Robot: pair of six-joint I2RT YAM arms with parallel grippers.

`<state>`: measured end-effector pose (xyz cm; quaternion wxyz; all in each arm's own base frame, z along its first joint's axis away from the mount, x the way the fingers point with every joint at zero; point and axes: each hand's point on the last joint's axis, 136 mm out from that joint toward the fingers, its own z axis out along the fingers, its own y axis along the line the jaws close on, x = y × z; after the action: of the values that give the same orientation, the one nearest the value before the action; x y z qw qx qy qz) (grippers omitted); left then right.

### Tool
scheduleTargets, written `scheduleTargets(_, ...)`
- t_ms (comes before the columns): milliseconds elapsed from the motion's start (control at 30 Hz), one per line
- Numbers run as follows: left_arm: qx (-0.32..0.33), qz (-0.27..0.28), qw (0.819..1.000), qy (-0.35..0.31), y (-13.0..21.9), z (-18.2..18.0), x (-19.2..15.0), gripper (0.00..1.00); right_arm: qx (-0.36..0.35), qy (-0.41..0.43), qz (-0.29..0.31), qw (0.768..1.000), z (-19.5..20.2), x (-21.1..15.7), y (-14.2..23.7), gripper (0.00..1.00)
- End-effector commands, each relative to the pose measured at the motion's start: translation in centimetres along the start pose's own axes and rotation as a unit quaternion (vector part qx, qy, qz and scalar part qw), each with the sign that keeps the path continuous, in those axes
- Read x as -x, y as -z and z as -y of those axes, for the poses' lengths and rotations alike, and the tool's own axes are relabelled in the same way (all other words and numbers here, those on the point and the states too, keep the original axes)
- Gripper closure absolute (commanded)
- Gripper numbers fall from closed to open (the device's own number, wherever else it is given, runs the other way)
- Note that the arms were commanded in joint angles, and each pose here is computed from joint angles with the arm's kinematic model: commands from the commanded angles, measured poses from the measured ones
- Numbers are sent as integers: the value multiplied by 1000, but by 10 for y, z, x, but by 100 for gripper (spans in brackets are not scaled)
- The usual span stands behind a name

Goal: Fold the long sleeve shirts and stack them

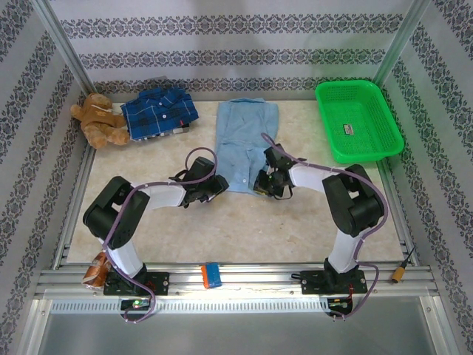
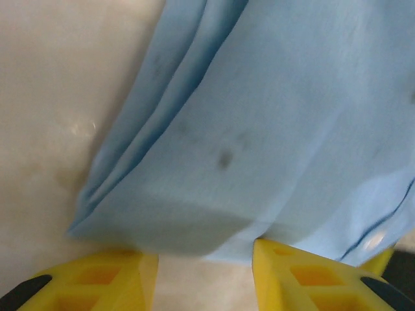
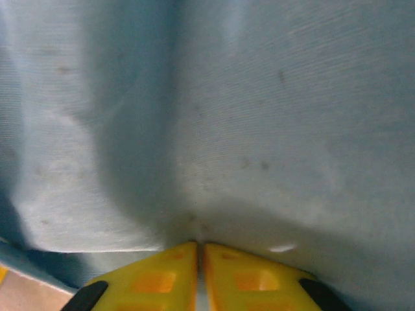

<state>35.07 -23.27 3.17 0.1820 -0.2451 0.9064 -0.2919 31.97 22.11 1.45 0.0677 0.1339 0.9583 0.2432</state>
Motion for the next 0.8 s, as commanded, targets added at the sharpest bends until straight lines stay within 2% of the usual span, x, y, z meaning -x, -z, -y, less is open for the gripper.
scheduleTargets(0,10,32,999,5,1,-9,26,56,-19,-45,-13,999,6,-39,-9,83)
scheduleTargets(100,1,33,999,-1,3,-6,34,56,0,-69,-18,997,-12,-69,-19,83)
scheduleTargets(200,-26,28,999,-24,1,9,37,54,36,-102,11,994,-46,-93,-23,83)
scheduleTargets(333,-53,12,997,-51,-2,23,38,54,90,-142,54,984,-97,-116,-17,75)
scheduleTargets(433,-57,6,996,-67,4,22,42,54,140,-167,67,974,-129,-118,-7,64)
scheduleTargets(533,-64,12,995,-73,21,25,50,49,166,-158,60,972,-150,-111,10,56)
scheduleTargets(633,-74,29,994,-75,51,35,60,36,171,-123,50,976,-158,-99,37,46)
scheduleTargets(767,-86,46,993,-65,99,47,58,24,131,-3,72,989,-142,-77,99,41)
